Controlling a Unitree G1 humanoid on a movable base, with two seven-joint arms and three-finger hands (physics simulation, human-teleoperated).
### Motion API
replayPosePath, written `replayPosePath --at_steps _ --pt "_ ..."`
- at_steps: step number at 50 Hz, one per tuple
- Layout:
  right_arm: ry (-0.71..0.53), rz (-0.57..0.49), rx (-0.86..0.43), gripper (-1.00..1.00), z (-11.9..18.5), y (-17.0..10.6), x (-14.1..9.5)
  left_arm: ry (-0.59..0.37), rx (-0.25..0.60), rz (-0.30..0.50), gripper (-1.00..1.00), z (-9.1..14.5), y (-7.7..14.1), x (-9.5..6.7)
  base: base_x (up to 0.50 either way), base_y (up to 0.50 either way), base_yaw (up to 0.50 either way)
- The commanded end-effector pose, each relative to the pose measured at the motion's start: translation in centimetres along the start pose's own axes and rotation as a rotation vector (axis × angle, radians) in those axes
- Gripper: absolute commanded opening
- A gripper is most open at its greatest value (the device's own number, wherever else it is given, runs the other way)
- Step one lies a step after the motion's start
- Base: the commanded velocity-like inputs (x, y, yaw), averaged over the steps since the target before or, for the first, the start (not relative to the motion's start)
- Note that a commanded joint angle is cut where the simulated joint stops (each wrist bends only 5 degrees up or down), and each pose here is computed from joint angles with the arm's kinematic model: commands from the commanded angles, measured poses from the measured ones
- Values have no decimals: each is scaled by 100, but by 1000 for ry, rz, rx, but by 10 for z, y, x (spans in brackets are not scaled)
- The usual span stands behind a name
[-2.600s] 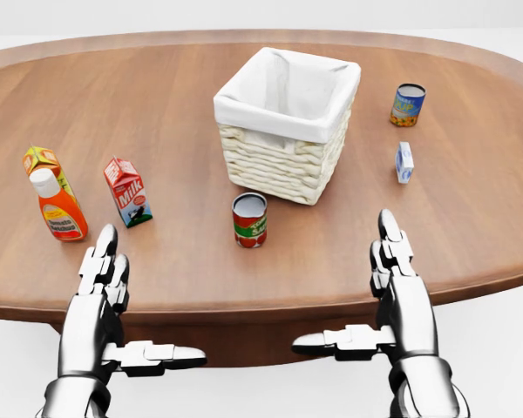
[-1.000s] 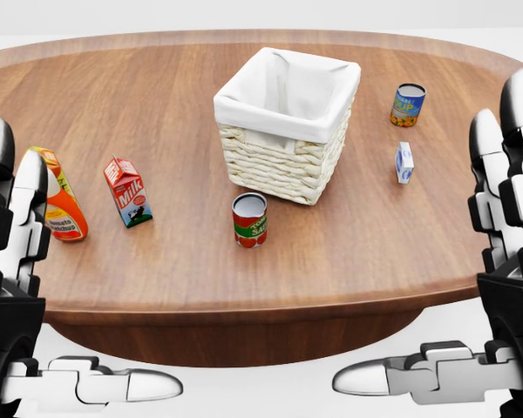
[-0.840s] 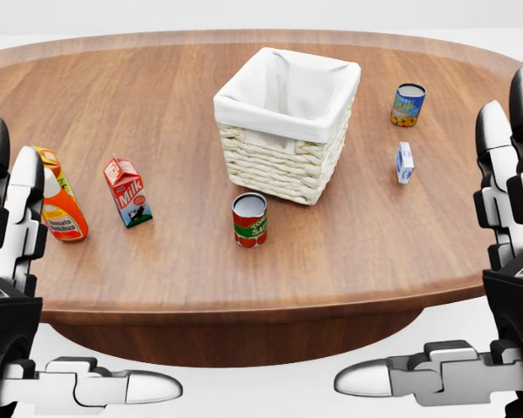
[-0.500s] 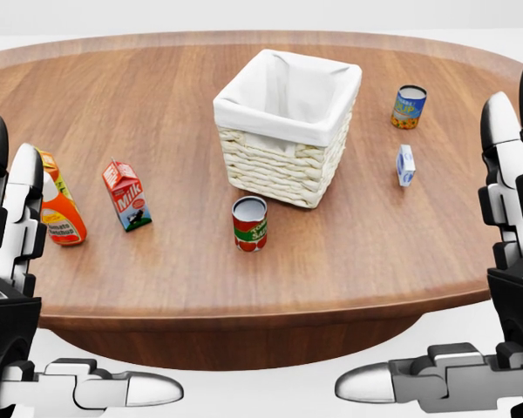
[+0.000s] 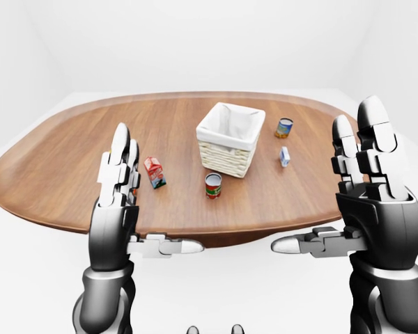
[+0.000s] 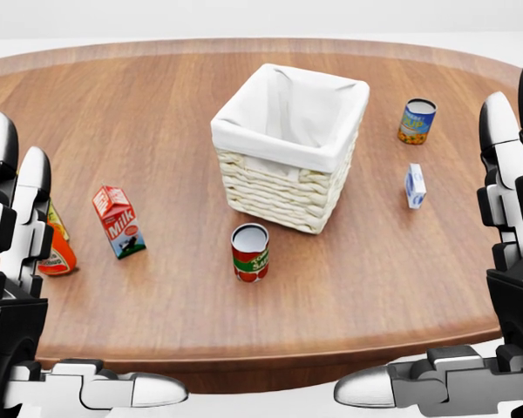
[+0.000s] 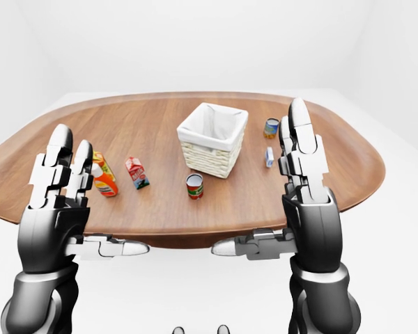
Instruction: Pick the milk and place it in the basket.
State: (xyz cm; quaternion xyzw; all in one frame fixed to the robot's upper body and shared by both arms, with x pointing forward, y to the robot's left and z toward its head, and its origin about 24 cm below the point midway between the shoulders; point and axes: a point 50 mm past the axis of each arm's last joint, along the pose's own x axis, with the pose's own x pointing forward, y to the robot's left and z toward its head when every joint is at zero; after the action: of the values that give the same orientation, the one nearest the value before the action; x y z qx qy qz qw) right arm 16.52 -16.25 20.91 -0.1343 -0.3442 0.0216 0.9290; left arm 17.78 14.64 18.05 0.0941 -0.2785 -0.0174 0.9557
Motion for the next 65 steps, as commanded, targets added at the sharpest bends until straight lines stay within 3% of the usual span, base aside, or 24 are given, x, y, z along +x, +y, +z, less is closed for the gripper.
replayPosePath --at_steps 1,65 --pt "4 1 1 100 -1 0 0 11 -1 -2 100 -2 -1 0 22 0 0" --pt "12 9 9 100 -2 1 -1 22 2 0 100 -6 -2 1 22 0 0"
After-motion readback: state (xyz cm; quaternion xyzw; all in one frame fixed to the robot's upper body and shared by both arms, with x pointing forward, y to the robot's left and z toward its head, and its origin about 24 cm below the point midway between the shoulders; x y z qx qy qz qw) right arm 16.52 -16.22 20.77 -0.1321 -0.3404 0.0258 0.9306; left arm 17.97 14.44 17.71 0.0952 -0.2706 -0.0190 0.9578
